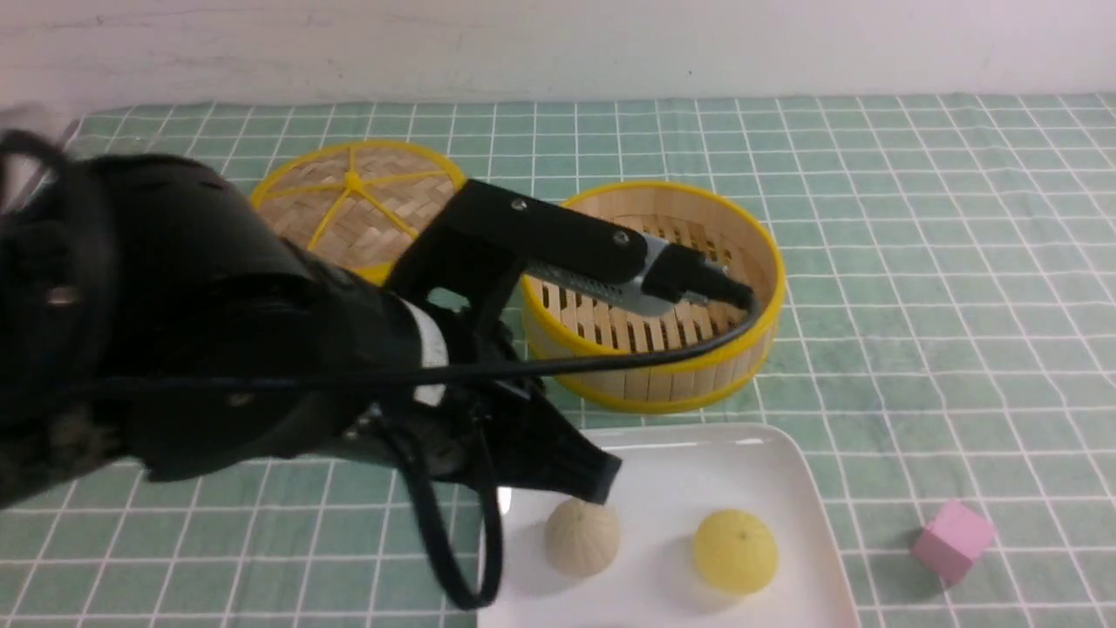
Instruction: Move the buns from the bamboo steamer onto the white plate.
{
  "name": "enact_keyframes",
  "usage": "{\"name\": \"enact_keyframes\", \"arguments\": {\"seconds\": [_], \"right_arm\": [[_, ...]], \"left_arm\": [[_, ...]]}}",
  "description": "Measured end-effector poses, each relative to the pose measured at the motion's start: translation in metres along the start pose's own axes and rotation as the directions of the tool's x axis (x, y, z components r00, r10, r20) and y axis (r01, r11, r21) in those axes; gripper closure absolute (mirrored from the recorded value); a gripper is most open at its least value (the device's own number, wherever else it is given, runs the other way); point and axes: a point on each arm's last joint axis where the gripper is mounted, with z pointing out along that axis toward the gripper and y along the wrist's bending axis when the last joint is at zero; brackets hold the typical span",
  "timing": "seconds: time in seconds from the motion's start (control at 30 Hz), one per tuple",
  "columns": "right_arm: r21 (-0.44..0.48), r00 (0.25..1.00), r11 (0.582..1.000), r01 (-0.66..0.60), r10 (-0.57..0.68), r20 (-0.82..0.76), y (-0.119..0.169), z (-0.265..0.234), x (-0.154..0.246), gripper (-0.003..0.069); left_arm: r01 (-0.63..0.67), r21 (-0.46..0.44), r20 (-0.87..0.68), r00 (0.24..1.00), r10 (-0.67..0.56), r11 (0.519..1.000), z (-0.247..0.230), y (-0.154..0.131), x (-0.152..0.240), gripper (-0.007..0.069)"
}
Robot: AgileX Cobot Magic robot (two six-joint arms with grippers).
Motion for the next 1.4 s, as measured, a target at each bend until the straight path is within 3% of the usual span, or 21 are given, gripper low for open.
{"name": "enact_keyframes", "arguments": {"seconds": [0.13, 0.3, 0.43, 0.6, 0.67, 0.77, 1.27, 1.4], "right_arm": [[0.007, 1.000, 1.000, -0.002, 0.002, 0.002, 0.000, 0.000, 0.000, 0.0634], [0.008, 1.000, 1.000, -0.003, 0.003, 0.004, 0.000, 0.000, 0.000, 0.0627], [0.008, 1.000, 1.000, -0.003, 0.003, 0.005, 0.000, 0.000, 0.000, 0.0624], [0.008, 1.000, 1.000, -0.003, 0.003, 0.005, 0.000, 0.000, 0.000, 0.0619], [0.008, 1.000, 1.000, -0.003, 0.003, 0.005, 0.000, 0.000, 0.000, 0.0615], [0.008, 1.000, 1.000, -0.003, 0.003, 0.005, 0.000, 0.000, 0.000, 0.0610], [0.008, 1.000, 1.000, -0.003, 0.003, 0.005, 0.000, 0.000, 0.000, 0.0600], [0.008, 1.000, 1.000, -0.003, 0.003, 0.005, 0.000, 0.000, 0.000, 0.0591]], "left_arm": [[0.005, 0.000, 0.050, 0.999, -0.005, 1.000, -0.033, 0.006, 0.006, 0.0616], [0.047, 0.034, 0.175, 0.983, -0.052, 0.998, -0.082, 0.022, 0.044, 0.0616], [0.076, 0.090, 0.286, 0.953, -0.099, 0.993, -0.091, 0.029, 0.075, 0.0616], [0.068, 0.223, 0.495, 0.851, -0.174, 0.972, -0.086, 0.032, 0.104, 0.0616], [0.035, 0.296, 0.599, 0.771, -0.214, 0.955, -0.084, 0.030, 0.109, 0.0613], [0.012, 0.330, 0.641, 0.731, -0.233, 0.944, -0.080, 0.028, 0.112, 0.0612], [0.044, 0.288, 0.565, 0.799, -0.207, 0.957, -0.061, 0.032, 0.129, 0.0599], [0.193, 0.234, 0.560, 0.774, -0.294, 0.953, -0.050, 0.050, 0.146, 0.0592]]}}
